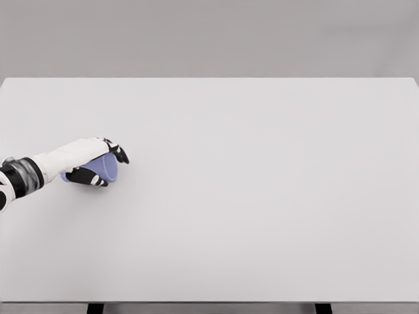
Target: Flip the cup with left arm and place it on the table
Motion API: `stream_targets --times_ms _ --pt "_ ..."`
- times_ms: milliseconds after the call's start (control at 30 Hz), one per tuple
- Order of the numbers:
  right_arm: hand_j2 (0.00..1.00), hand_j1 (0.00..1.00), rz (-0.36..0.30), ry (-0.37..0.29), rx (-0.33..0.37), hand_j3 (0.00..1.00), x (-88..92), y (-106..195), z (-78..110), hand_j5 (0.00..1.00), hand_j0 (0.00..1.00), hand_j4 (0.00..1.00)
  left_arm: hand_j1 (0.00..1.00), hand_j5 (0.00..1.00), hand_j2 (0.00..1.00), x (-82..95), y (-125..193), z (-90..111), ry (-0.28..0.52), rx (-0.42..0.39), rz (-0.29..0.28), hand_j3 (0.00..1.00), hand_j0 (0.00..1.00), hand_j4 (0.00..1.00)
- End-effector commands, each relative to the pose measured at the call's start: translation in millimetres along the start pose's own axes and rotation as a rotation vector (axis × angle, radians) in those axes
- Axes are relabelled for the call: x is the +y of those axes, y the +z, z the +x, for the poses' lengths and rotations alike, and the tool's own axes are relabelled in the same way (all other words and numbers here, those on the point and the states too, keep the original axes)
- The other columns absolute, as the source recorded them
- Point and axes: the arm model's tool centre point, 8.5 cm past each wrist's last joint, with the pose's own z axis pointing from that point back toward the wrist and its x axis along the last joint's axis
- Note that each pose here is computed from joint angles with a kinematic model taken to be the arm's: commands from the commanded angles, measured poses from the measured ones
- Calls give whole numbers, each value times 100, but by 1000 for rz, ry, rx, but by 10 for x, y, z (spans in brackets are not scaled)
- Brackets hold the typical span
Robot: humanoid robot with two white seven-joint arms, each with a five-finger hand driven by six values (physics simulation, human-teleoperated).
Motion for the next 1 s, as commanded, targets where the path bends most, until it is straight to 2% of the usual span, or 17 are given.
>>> stream_targets --times_ms 0,167,233,433,533,633,800,900,967 --pt "100 100 0 0 0 100 0 0 0 100 100 100 38 38 38 -4 1 -3 0 1 -2 38 38 38" --pt "100 100 0 0 0 100 0 0 0 100 100 100 38 38 38 74 18 10 10 -18 7 38 38 38" --pt "100 100 0 0 0 100 0 0 0 100 100 100 39 39 39 139 45 37 102 -65 15 39 39 39" --pt "100 100 0 0 0 100 0 0 0 100 100 100 39 39 39 246 118 47 233 -176 38 39 39 39" --pt "100 100 0 0 0 100 0 0 0 100 100 100 39 39 39 302 198 -40 326 -298 72 39 39 39" --pt "100 100 0 0 0 100 0 0 0 100 100 100 40 40 40 266 247 -212 373 -396 85 40 40 40" --pt "100 100 0 0 0 100 0 0 0 100 100 100 40 40 40 175 312 -269 404 -580 67 40 40 40" --pt "100 100 0 0 0 100 0 0 0 100 100 100 40 40 40 92 272 -308 486 -593 76 40 40 40" --pt "100 100 0 0 0 100 0 0 0 100 100 100 41 41 41 73 218 -301 558 -622 106 41 41 41"
